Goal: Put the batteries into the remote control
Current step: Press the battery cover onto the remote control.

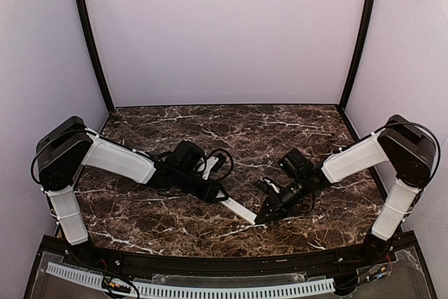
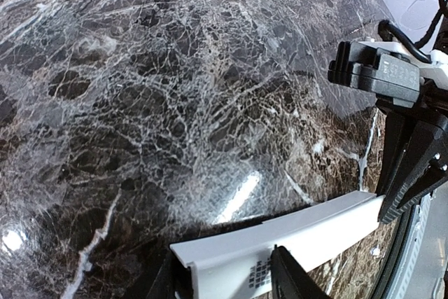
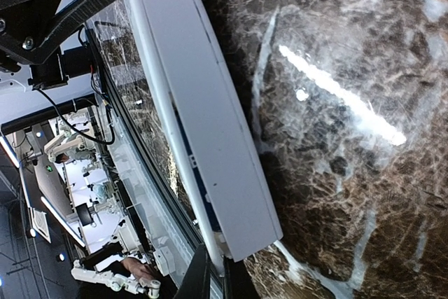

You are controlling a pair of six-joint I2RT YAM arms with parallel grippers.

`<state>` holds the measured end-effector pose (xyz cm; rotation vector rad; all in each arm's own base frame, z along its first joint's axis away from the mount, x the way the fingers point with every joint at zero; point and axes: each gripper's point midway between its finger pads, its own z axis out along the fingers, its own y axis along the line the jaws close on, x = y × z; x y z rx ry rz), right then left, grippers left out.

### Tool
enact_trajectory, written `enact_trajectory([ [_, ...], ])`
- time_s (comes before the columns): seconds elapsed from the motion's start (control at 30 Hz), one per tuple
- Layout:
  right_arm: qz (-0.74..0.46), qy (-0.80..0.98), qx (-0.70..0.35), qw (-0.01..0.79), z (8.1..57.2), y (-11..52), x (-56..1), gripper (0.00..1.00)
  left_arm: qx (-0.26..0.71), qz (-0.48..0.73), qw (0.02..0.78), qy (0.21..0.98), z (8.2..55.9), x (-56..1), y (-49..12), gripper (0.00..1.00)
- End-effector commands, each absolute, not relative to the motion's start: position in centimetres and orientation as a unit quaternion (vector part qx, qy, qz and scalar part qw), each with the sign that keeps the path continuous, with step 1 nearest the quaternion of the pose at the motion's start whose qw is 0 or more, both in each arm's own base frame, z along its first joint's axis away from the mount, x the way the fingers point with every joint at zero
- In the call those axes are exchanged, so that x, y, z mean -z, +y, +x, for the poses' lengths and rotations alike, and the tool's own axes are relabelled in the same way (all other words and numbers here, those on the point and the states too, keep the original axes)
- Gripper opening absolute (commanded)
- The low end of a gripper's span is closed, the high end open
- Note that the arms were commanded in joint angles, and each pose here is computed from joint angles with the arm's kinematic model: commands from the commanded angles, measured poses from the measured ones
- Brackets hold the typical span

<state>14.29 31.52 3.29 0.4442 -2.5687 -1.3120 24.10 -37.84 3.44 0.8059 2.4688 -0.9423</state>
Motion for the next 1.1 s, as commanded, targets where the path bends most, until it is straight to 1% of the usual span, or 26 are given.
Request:
enact_trajectory([
  [0.0, 0.133, -0.901, 0.411, 0.039, 18.2, 31.0, -1.1, 0.05, 0.315, 0.298, 0.113, 0.894, 20.8, 0.2, -36.4, 0.46],
  [0.07, 0.130, -0.902, 0.411, 0.038, 18.4, 30.6, -1.0, 0.08, 0.313, 0.298, 0.112, 0.895, 20.8, 0.3, -36.4, 0.46],
  [0.2, 0.130, -0.904, 0.405, 0.035, 18.5, 30.2, -1.1, 0.17, 0.305, 0.296, 0.111, 0.899, 21.2, 0.3, -36.5, 0.46],
  [0.37, 0.135, -0.905, 0.402, 0.033, 18.5, 30.1, -1.2, 0.23, 0.292, 0.294, 0.112, 0.903, 21.6, 0.5, -36.4, 0.44],
  [0.57, 0.142, -0.903, 0.406, 0.025, 18.6, 30.2, -2.0, 0.27, 0.287, 0.295, 0.116, 0.904, 21.8, 0.2, -36.4, 0.45],
  [0.63, 0.145, -0.904, 0.402, 0.023, 18.7, 30.2, -2.0, 0.31, 0.280, 0.296, 0.108, 0.907, 21.6, 0.4, -36.1, 0.44],
  [0.9, 0.147, -0.903, 0.403, 0.024, 19.0, 30.5, -1.6, 0.33, 0.272, 0.296, 0.108, 0.909, 21.7, 0.3, -35.8, 0.42],
  [1.07, 0.148, -0.903, 0.403, 0.021, 19.1, 30.5, -1.8, 0.34, 0.286, 0.292, 0.105, 0.907, 21.4, 0.1, -36.2, 0.42],
])
